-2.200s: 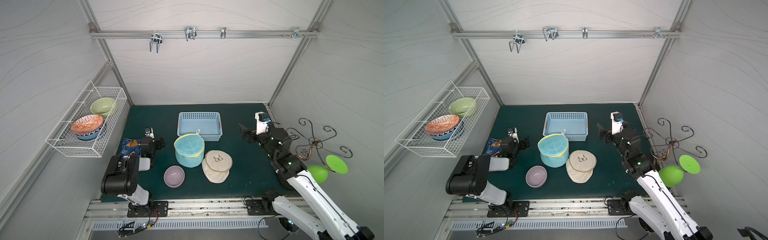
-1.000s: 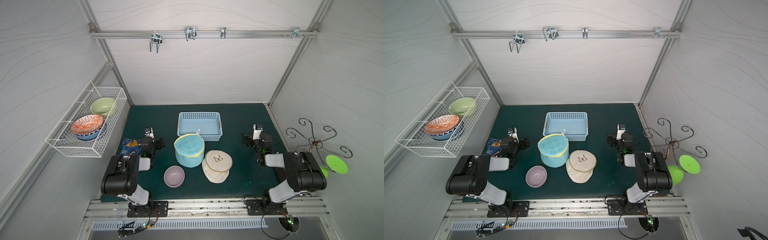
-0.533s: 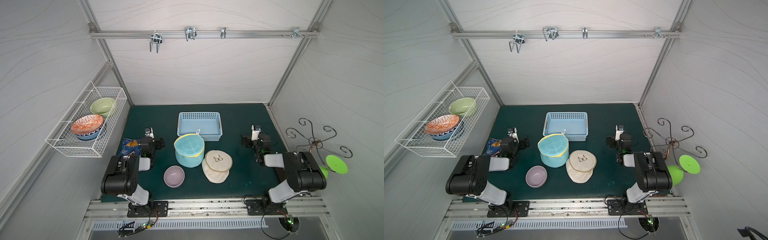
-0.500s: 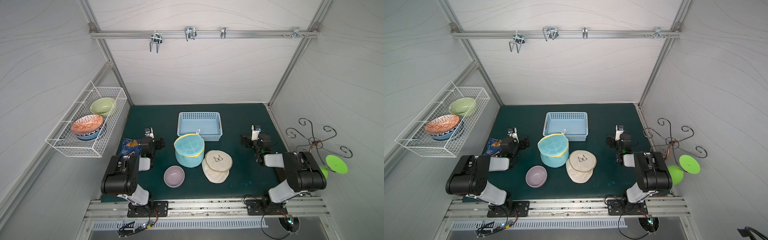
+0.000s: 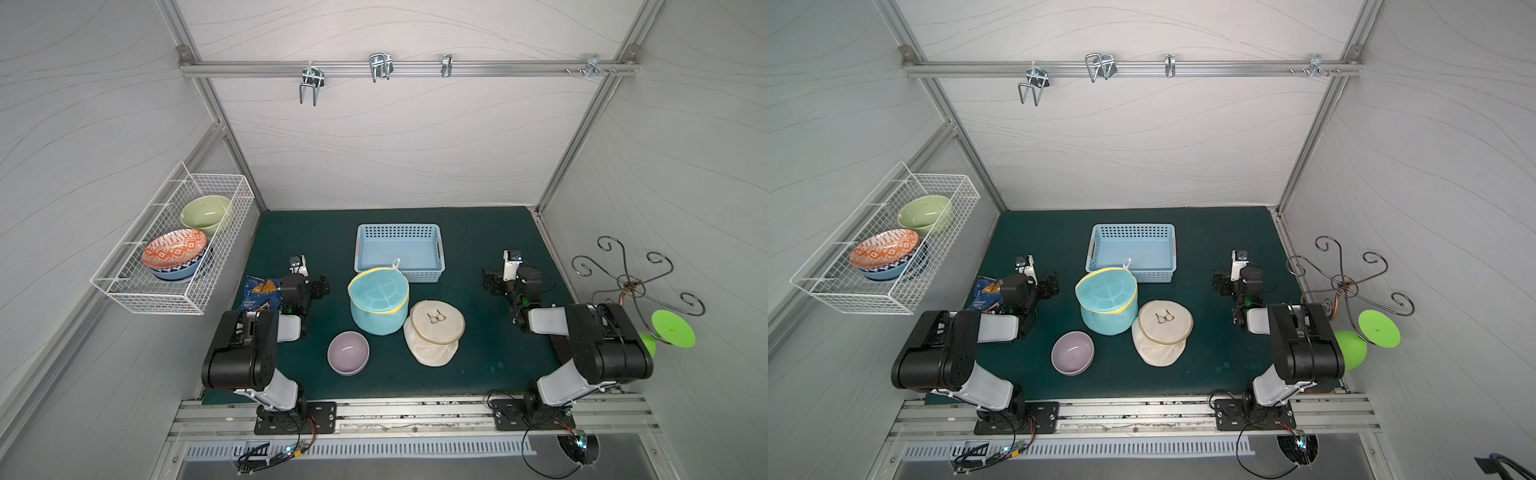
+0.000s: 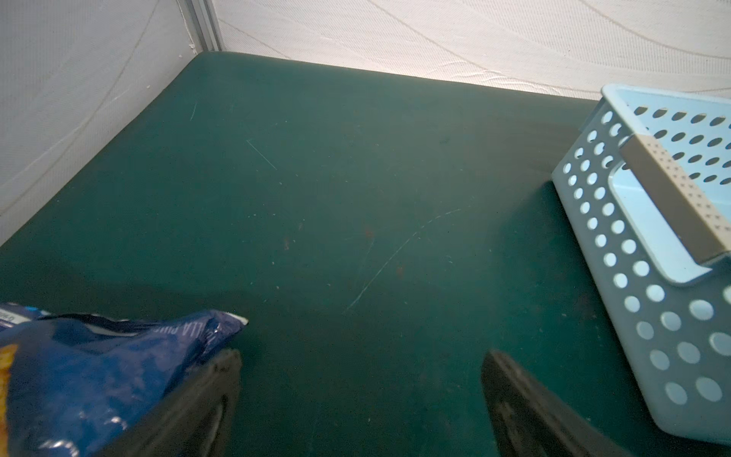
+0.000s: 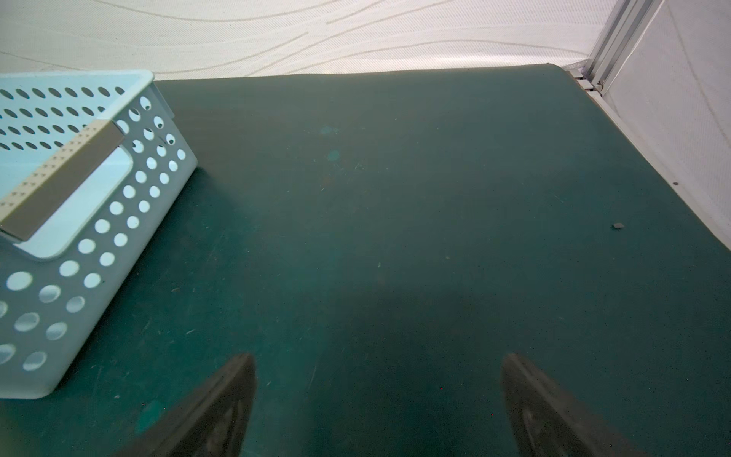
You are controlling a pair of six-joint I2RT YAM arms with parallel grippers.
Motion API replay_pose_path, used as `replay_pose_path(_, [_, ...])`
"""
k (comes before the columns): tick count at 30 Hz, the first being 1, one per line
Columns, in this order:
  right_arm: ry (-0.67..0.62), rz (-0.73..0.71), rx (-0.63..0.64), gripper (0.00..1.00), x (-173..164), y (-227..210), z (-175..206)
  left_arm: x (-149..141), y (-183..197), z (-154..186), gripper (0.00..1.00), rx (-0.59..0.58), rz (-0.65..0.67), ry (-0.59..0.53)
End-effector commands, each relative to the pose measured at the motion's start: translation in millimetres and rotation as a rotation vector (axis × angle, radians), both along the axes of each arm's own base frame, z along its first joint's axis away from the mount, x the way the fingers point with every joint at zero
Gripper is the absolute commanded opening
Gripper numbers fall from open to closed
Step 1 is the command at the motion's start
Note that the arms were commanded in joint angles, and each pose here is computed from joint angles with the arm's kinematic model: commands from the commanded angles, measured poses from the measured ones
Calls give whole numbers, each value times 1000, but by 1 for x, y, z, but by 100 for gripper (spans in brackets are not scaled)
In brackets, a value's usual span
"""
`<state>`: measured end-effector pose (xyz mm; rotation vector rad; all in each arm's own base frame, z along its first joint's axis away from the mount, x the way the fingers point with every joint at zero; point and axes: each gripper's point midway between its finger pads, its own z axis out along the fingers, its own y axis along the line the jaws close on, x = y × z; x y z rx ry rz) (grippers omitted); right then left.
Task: Turn the laundry bag inside out
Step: Reset both arms
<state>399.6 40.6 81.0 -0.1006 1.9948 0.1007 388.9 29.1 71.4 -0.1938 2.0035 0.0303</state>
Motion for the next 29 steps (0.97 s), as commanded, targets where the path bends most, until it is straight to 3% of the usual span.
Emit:
replay_pose_path(1, [-2,3,-7,99,2,1,1,11,-1,19,99,15,-5,-58])
replay_pose_path(29, [2,10,0,99,2,2,0,11,-1,19,99,15,-6,-58])
